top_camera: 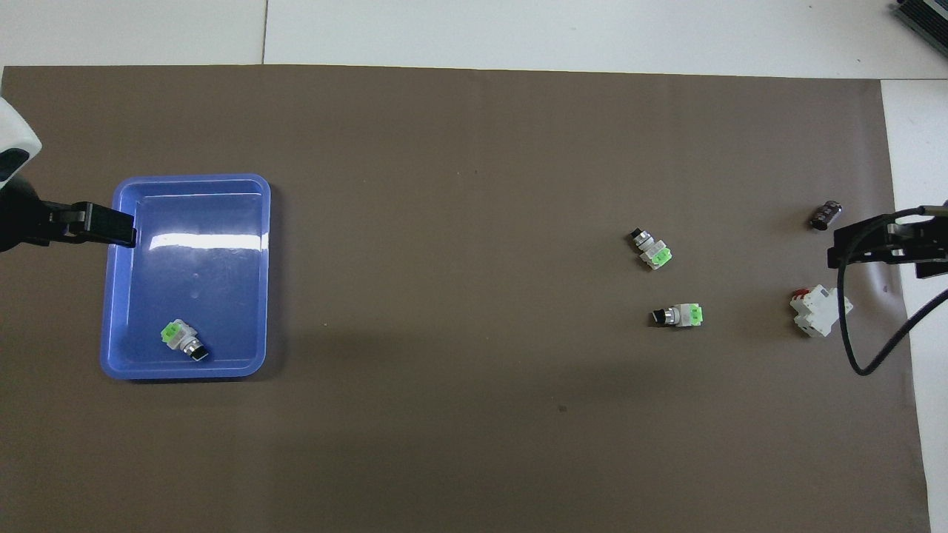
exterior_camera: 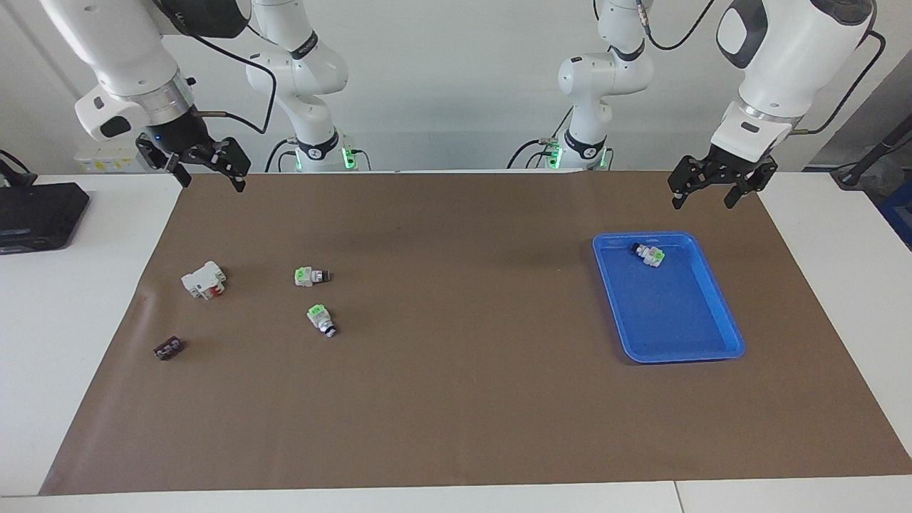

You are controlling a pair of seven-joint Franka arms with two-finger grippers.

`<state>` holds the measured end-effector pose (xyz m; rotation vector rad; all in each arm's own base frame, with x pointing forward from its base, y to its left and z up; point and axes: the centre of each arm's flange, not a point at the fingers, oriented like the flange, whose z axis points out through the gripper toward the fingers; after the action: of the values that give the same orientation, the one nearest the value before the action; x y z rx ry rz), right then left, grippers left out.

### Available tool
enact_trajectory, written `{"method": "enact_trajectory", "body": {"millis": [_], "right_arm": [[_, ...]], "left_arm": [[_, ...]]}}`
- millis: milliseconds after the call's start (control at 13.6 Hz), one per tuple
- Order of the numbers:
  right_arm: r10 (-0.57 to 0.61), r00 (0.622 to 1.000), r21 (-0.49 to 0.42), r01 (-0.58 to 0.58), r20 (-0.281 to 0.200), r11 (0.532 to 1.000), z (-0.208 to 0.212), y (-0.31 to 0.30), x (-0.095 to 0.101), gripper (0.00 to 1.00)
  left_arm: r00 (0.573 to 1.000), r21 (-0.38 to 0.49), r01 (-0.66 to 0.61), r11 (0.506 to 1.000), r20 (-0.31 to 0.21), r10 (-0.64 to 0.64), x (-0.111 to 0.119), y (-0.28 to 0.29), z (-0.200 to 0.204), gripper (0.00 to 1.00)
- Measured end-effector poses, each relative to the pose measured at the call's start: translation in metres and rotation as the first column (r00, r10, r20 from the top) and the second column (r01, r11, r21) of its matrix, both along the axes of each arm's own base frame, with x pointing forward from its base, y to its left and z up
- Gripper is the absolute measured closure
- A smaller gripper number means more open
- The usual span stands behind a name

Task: Turn and place switch with both arms

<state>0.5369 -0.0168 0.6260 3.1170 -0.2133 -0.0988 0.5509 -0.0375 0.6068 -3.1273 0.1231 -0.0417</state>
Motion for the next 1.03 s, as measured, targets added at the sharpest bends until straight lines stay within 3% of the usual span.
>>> {"method": "enact_trajectory", "body": {"millis": [588,809,1029], "right_arm": [[0.005,1.0,0.0,-0.005,0.005,1.0,-0.004,0.001,0.001,0.0],[0.079,0.995,-0.001,-0.079,0.064,0.997,-0.019,0.005,0.007,0.0],[0.151,0.979,0.041,-0.157,0.134,0.987,-0.067,0.012,0.013,0.0]], "left_arm": [[1.0,0.0,0.0,1.0,-0.004,0.0,-0.001,0.0,-0.003,0.0],[1.0,0.0,0.0,1.0,-0.004,0.0,-0.001,0.0,-0.003,0.0],[1.0,0.001,0.0,1.0,-0.004,0.0,-0.001,0.0,-0.003,0.0]]}}
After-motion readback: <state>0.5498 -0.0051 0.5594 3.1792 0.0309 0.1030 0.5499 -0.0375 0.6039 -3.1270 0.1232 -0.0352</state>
